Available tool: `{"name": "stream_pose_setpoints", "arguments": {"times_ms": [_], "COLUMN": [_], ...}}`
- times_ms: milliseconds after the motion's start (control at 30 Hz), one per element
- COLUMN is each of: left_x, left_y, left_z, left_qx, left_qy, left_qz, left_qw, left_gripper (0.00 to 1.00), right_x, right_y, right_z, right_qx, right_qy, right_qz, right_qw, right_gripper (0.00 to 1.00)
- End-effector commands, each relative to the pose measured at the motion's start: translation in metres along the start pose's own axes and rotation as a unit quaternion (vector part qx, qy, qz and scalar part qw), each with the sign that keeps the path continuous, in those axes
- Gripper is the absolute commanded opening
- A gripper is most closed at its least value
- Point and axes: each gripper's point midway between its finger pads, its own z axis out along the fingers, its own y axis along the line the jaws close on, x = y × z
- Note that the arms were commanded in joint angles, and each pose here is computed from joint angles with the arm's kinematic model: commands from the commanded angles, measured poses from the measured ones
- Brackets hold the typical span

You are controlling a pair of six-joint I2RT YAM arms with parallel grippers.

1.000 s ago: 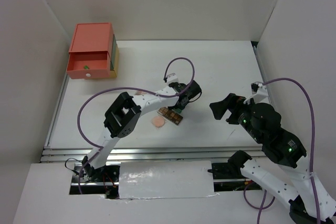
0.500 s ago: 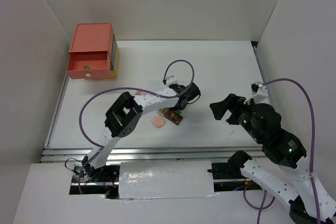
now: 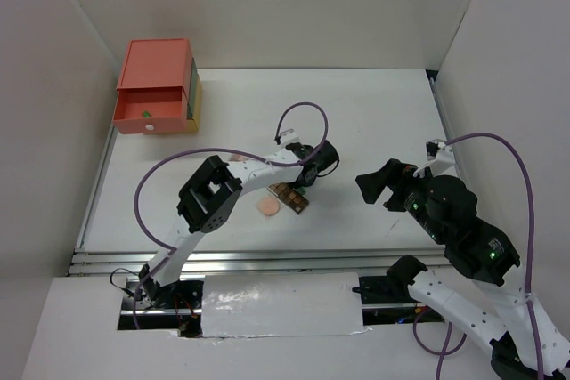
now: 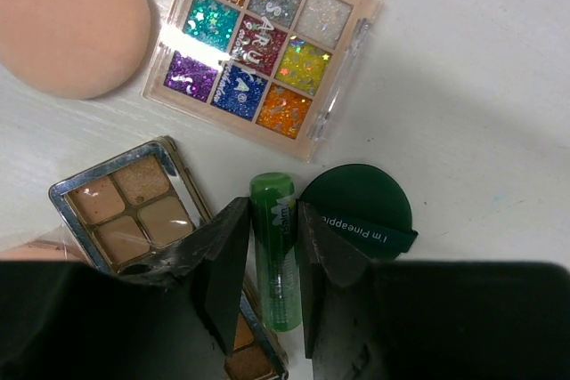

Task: Organize the makeup

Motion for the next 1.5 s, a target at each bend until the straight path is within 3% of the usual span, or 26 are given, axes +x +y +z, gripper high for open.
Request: {"name": "stream_pose_setpoints", "arguments": {"times_ms": [0, 167, 233, 267, 333, 533, 833, 933, 1067, 1200, 1267, 1467], "left_x": [0.008, 0.01, 0.009, 0.009, 0.003, -0.029, -0.123, -0.174, -0.26, -0.325, -0.349, -0.38], "left_y": [0.007, 0.01, 0.007, 0.009, 0.005, -0.011, 0.001, 0.041, 0.126, 0.207, 0.246, 0.285], "left_z": [0.01, 0.011, 0.008, 0.007, -0.001, -0.041, -0.139, -0.165, -0.154, -0.156, -0.149, -0.113], "left_qx": [-0.012, -0.013, -0.004, -0.005, 0.008, 0.069, 0.157, 0.13, 0.074, 0.022, -0.011, -0.045], "left_qy": [0.008, 0.012, 0.013, 0.013, 0.009, -0.019, -0.122, -0.161, -0.188, -0.227, -0.238, -0.223], "left_qz": [-0.003, -0.005, -0.01, -0.01, -0.018, -0.043, -0.081, -0.107, -0.166, -0.228, -0.252, -0.271], "left_qw": [1.0, 1.0, 1.0, 1.0, 1.0, 0.997, 0.977, 0.973, 0.965, 0.947, 0.938, 0.936], "left_gripper": [0.41, 0.38, 0.3, 0.2, 0.17, 0.15, 0.15, 0.14, 0.1, 0.13, 0.14, 0.16], "right_x": [-0.007, -0.008, -0.008, -0.008, -0.008, -0.007, -0.007, -0.008, -0.01, -0.009, -0.009, -0.011], "right_y": [0.003, 0.003, 0.003, 0.003, 0.004, 0.003, 0.004, 0.005, 0.009, 0.01, 0.01, 0.017], "right_z": [-0.003, -0.004, -0.005, -0.005, -0.004, -0.002, -0.001, -0.002, -0.006, -0.005, -0.004, -0.003], "right_qx": [-0.007, -0.008, -0.009, -0.009, -0.009, -0.008, -0.008, -0.01, -0.02, -0.023, -0.024, -0.037], "right_qy": [-0.012, -0.013, -0.014, -0.014, -0.013, -0.011, -0.011, -0.009, -0.013, -0.011, -0.012, -0.01], "right_qz": [-0.005, -0.004, -0.003, -0.004, -0.004, -0.005, -0.005, -0.005, -0.002, 0.0, 0.001, 0.002], "right_qw": [1.0, 1.0, 1.0, 1.0, 1.0, 1.0, 1.0, 1.0, 1.0, 1.0, 1.0, 0.999], "right_gripper": [1.0, 1.0, 1.0, 1.0, 1.0, 1.0, 1.0, 1.0, 1.0, 1.0, 1.0, 1.0]}}
